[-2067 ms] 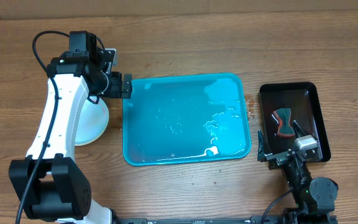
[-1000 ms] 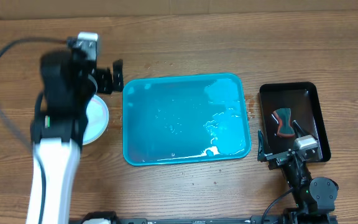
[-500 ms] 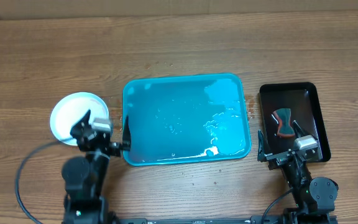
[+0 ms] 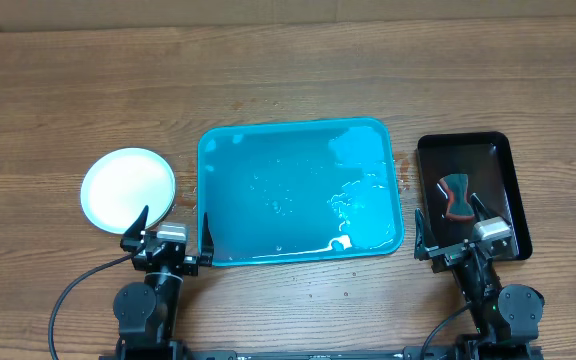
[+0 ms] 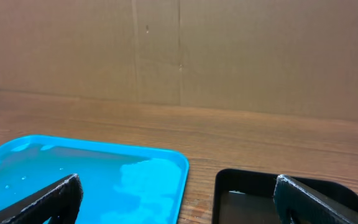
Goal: Clean dirty plates on tray and stack at the side
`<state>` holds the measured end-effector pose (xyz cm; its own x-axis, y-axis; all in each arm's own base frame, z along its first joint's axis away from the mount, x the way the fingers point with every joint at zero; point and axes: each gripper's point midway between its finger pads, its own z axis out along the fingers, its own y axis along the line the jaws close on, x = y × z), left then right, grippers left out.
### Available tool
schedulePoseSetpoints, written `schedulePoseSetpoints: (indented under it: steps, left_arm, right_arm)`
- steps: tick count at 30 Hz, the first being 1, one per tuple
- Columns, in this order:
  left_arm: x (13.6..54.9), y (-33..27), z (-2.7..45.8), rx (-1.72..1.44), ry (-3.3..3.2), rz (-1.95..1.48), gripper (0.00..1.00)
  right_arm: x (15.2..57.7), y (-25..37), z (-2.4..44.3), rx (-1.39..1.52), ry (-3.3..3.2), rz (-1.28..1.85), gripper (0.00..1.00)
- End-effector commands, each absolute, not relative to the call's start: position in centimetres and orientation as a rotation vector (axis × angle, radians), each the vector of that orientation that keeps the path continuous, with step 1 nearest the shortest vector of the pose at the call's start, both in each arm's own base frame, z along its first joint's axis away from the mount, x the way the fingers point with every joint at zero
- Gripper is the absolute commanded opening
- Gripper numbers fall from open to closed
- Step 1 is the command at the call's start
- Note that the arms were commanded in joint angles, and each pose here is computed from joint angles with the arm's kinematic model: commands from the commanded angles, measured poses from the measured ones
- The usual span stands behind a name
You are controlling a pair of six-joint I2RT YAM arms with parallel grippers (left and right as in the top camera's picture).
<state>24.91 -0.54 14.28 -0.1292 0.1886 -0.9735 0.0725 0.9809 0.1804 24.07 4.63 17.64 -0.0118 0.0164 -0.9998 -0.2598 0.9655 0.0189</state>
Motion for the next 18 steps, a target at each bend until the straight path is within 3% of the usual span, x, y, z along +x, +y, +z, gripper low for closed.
schedulePoseSetpoints:
  steps: [1, 18]
  left_arm:
    - [24.68, -0.03, 15.15, 0.189, 1.658, 0.149, 1.0]
    - [24.61, -0.42, 15.64, 0.198, 1.636, 0.138, 1.0]
  right_arm:
    - [24.02, 4.82, 17.5, -0.2, 1.565, 0.228, 1.0]
    - [24.02, 4.82, 17.5, -0.199, 1.565, 0.228, 1.0]
